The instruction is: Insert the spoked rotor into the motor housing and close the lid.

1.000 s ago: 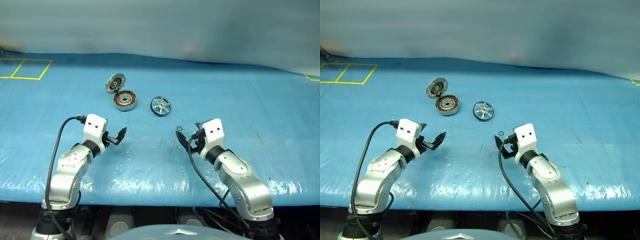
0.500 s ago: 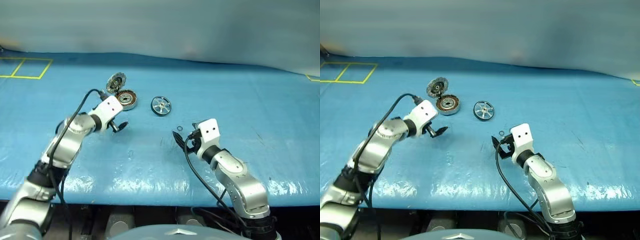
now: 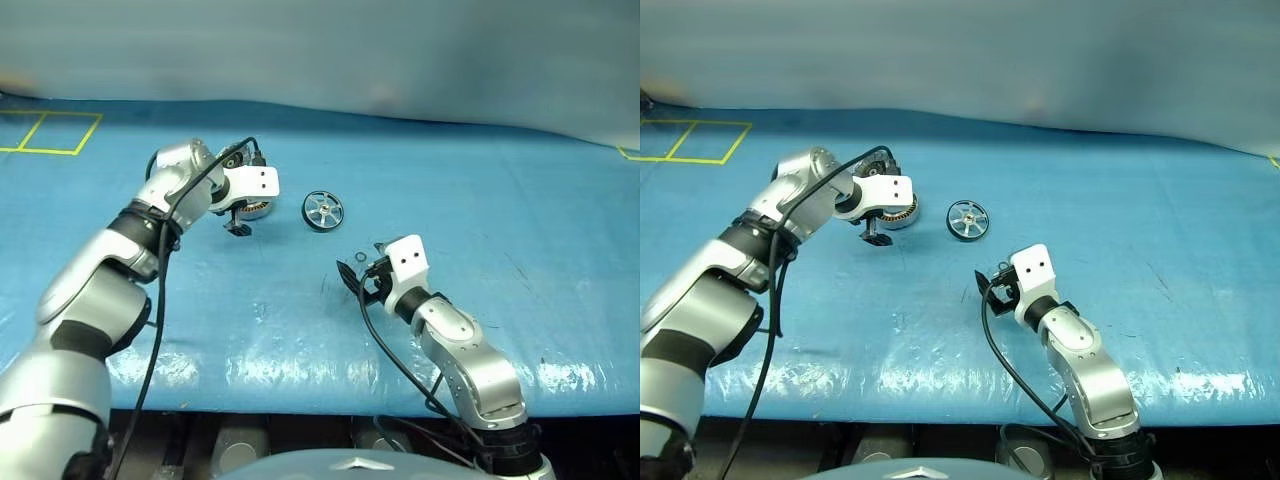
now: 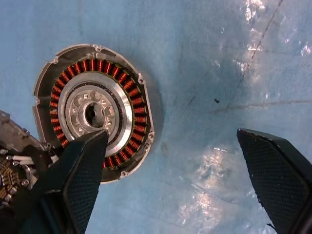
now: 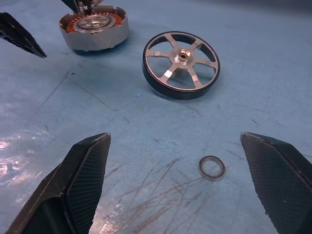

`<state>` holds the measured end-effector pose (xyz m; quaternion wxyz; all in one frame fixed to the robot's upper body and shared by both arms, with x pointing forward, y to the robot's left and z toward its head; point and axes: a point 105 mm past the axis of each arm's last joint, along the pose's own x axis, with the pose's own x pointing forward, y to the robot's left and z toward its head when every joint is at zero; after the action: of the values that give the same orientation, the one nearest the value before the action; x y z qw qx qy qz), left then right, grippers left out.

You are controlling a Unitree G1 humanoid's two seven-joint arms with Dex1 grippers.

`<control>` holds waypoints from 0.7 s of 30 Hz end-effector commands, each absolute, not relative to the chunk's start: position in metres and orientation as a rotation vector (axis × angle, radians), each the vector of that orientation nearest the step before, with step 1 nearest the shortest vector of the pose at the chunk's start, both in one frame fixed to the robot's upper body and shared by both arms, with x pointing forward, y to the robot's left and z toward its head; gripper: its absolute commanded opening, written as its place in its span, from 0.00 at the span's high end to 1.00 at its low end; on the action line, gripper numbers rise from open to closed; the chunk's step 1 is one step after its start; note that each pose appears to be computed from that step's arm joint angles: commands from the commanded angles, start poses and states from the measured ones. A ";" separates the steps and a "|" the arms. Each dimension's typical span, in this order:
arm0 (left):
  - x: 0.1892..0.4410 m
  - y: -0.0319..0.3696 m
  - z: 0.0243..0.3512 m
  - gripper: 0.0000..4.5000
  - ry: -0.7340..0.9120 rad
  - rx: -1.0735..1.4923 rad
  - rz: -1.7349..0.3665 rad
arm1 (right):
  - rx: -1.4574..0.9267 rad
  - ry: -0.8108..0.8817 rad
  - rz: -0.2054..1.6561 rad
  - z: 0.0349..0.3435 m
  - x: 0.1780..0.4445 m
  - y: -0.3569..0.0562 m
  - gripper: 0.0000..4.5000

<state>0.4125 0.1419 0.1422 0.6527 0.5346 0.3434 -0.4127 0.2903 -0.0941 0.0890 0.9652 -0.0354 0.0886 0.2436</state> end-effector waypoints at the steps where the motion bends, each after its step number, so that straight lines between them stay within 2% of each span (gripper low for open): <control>1: 0.422 0.143 0.156 0.00 0.808 1.300 -0.916 | -0.083 0.139 0.513 0.098 0.290 -0.092 0.00; 12: 0.439 0.140 0.159 0.00 0.851 1.364 -0.800 | -0.071 0.136 0.521 0.095 0.288 -0.086 0.00; 21: 0.441 0.131 0.144 0.00 0.838 1.365 -0.794 | -0.056 0.135 0.491 0.093 0.285 -0.087 0.00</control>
<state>0.4359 0.1333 0.1309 0.6202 0.5864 0.3811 -0.3554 0.2859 -0.0882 0.0804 0.9648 -0.0286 0.0944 0.2439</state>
